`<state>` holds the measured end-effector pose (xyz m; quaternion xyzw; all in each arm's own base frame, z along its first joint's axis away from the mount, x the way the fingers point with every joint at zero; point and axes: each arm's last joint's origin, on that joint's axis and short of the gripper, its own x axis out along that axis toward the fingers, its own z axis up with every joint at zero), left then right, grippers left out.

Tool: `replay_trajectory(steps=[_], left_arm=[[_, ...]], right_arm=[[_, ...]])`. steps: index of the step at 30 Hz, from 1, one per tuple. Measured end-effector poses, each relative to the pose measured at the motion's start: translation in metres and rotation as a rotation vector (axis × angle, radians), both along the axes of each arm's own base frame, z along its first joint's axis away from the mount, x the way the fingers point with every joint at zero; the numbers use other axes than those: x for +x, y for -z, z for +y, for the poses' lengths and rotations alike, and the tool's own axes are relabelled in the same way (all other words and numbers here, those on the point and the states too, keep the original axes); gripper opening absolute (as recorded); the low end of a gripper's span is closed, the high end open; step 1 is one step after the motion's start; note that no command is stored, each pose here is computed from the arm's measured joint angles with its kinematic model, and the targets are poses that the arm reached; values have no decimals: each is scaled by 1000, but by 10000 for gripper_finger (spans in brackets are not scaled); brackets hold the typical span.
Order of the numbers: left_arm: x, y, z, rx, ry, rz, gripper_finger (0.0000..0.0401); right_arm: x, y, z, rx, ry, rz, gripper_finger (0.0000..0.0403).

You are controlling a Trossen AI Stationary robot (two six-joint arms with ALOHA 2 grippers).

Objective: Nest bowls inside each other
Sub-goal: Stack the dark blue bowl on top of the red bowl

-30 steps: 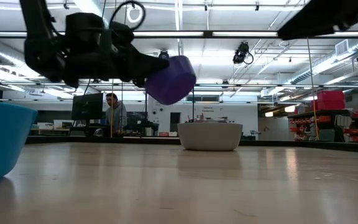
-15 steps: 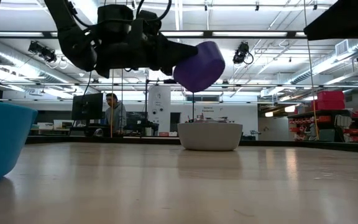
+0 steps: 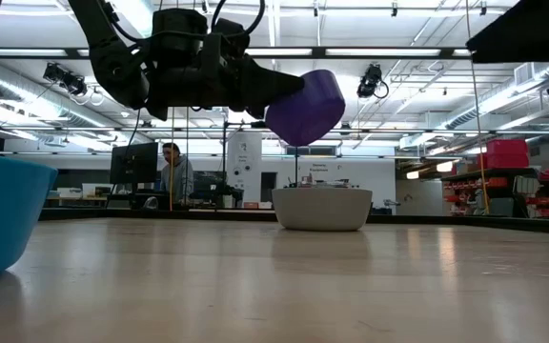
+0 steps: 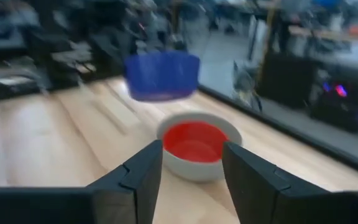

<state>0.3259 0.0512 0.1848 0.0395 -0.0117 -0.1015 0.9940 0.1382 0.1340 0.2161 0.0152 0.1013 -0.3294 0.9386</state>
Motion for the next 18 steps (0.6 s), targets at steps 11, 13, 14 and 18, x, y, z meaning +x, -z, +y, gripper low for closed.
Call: replay_trajectory(steps=[11,13,14,18], left_arm=[[0,3,0,9,1,28,5],[0,3,0,9,0,27,5],[0,3,0,11,-2,24,5],[0,2,0,16,-11,21,5]], right_arm=[[-82,68,-38,184,-374,-316,207],[-82,78,-38,223,-370,-340,212],[-82,82,-37,216,-369,-332,214],[-78,84,-23,175,-378,-315,221]])
